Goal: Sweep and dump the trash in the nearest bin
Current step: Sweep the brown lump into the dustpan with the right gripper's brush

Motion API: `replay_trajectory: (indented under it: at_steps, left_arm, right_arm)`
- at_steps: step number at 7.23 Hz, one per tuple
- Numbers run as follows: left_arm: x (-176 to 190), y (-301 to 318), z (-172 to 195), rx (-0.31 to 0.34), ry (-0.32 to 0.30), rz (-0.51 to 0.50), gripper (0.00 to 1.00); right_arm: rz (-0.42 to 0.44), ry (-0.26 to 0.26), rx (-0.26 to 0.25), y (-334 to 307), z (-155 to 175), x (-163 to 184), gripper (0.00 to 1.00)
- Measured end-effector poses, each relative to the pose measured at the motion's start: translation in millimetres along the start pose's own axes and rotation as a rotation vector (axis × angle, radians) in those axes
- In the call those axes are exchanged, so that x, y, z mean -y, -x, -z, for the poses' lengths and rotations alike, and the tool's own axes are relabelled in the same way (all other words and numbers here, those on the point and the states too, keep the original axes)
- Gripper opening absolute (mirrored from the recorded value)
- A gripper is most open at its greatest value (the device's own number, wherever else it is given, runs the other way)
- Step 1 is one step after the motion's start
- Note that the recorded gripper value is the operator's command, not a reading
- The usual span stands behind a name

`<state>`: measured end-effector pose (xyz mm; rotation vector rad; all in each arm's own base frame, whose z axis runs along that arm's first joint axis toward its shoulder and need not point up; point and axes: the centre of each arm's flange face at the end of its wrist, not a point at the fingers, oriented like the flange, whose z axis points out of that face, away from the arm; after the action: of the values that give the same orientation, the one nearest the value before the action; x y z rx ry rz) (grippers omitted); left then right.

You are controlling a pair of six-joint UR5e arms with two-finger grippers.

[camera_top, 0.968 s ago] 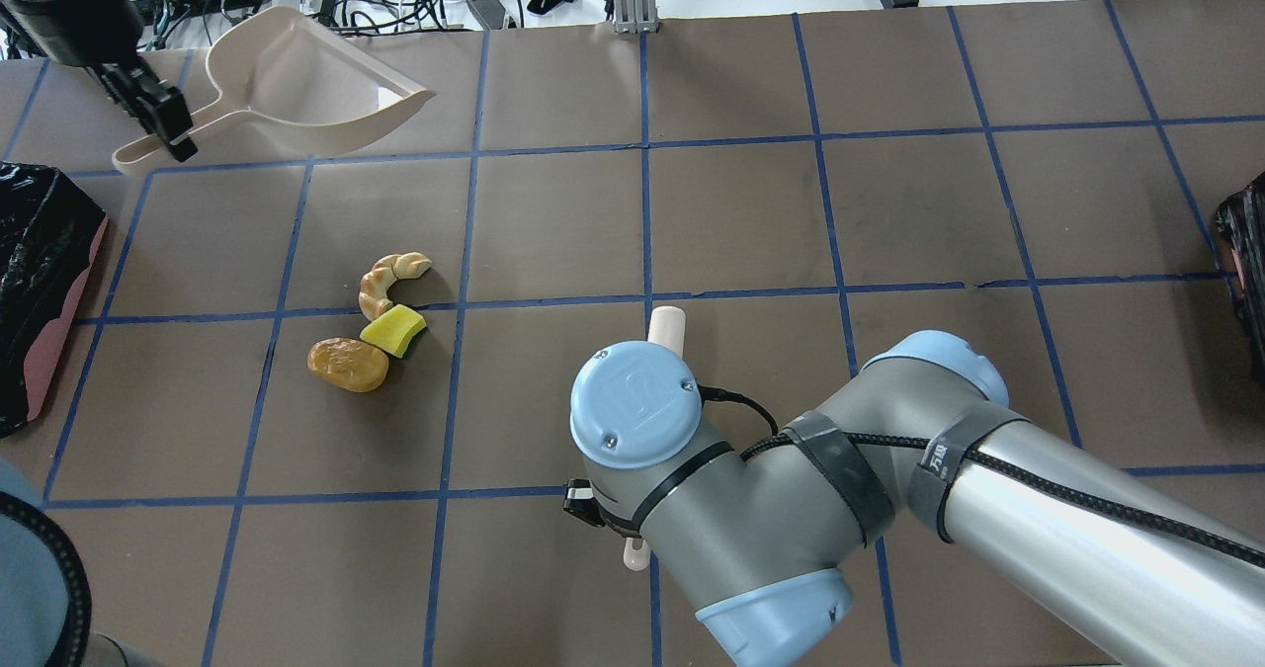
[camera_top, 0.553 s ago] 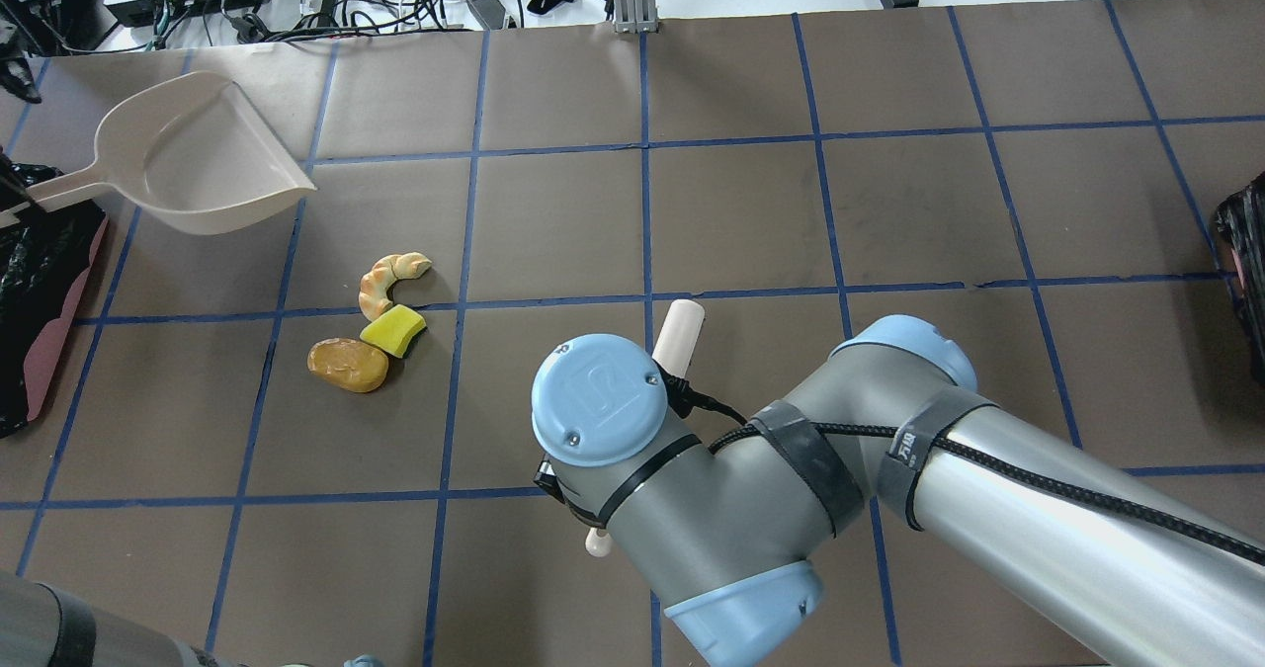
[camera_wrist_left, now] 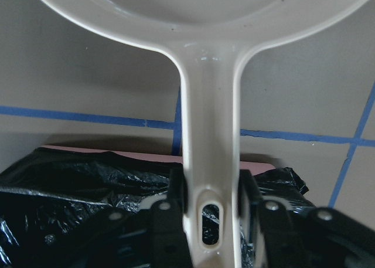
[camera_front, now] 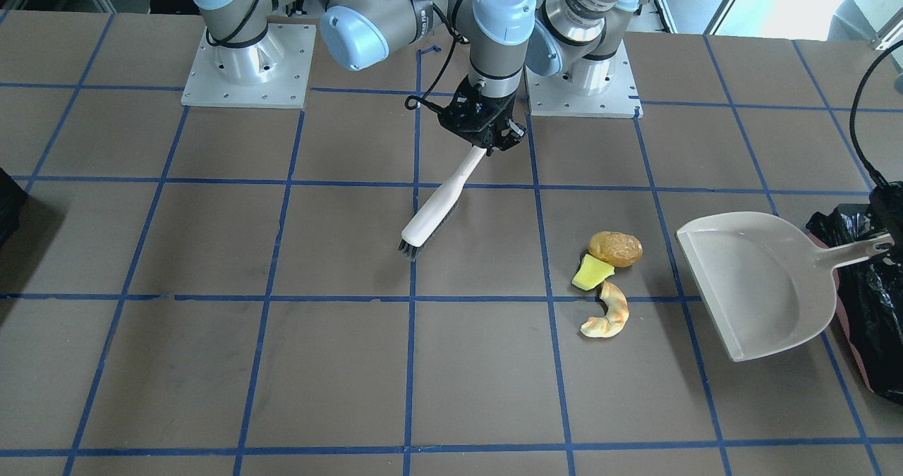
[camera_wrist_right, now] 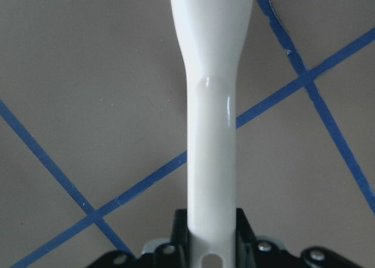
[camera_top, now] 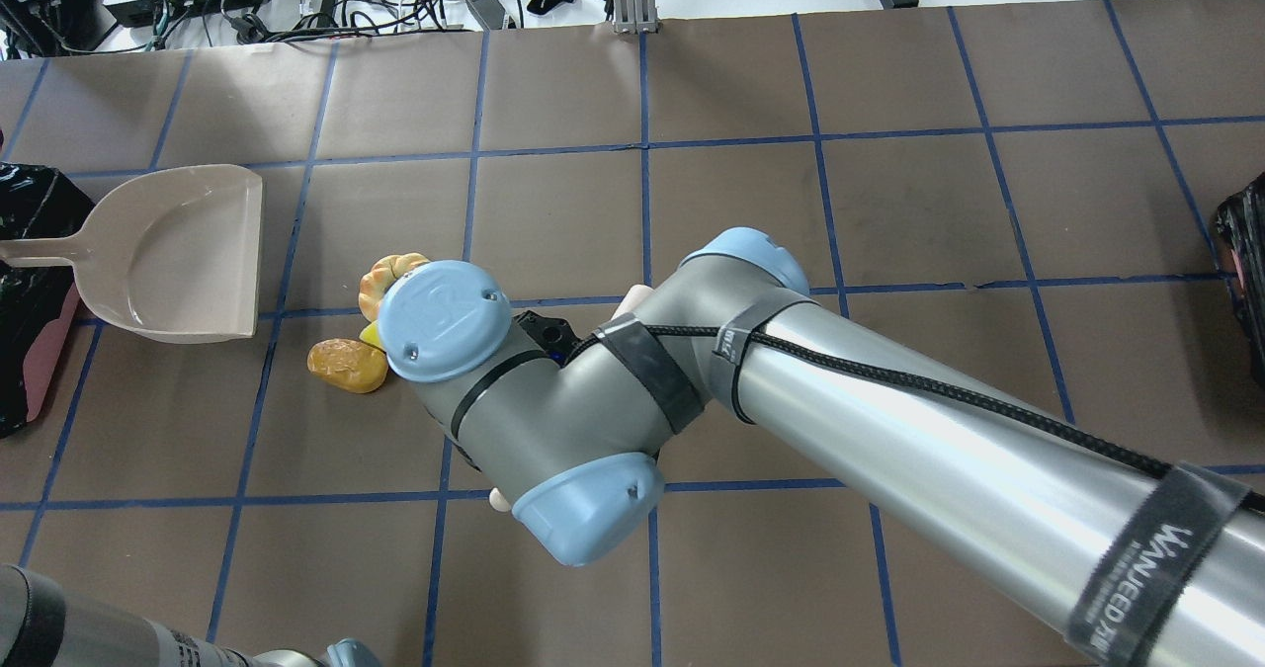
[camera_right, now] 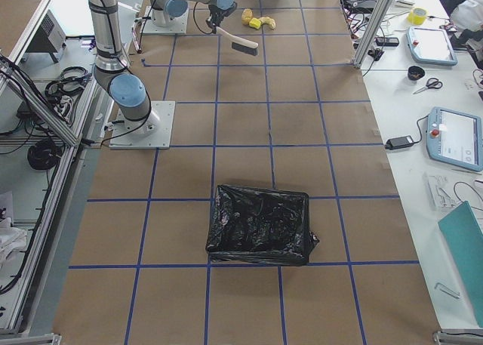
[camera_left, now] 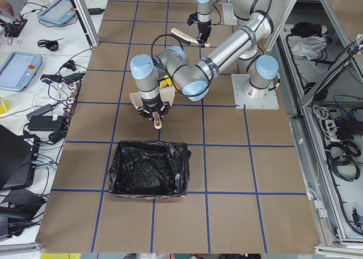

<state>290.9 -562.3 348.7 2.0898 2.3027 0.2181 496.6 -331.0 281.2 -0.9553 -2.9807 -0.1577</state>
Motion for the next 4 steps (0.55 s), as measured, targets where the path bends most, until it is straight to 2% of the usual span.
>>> replay_trajectory:
  at_steps: [2,4]
  left_arm:
    - [1,4,-21,0.003,0.002,-0.116,0.0]
    - [3,10,-53,0.021,0.015,-0.156,0.0]
  right_arm:
    - [-0.112,0.033,-0.002,28,-1,0,0.0]
    - [-0.197,0.073,0.015,58,-3,-10,0.0]
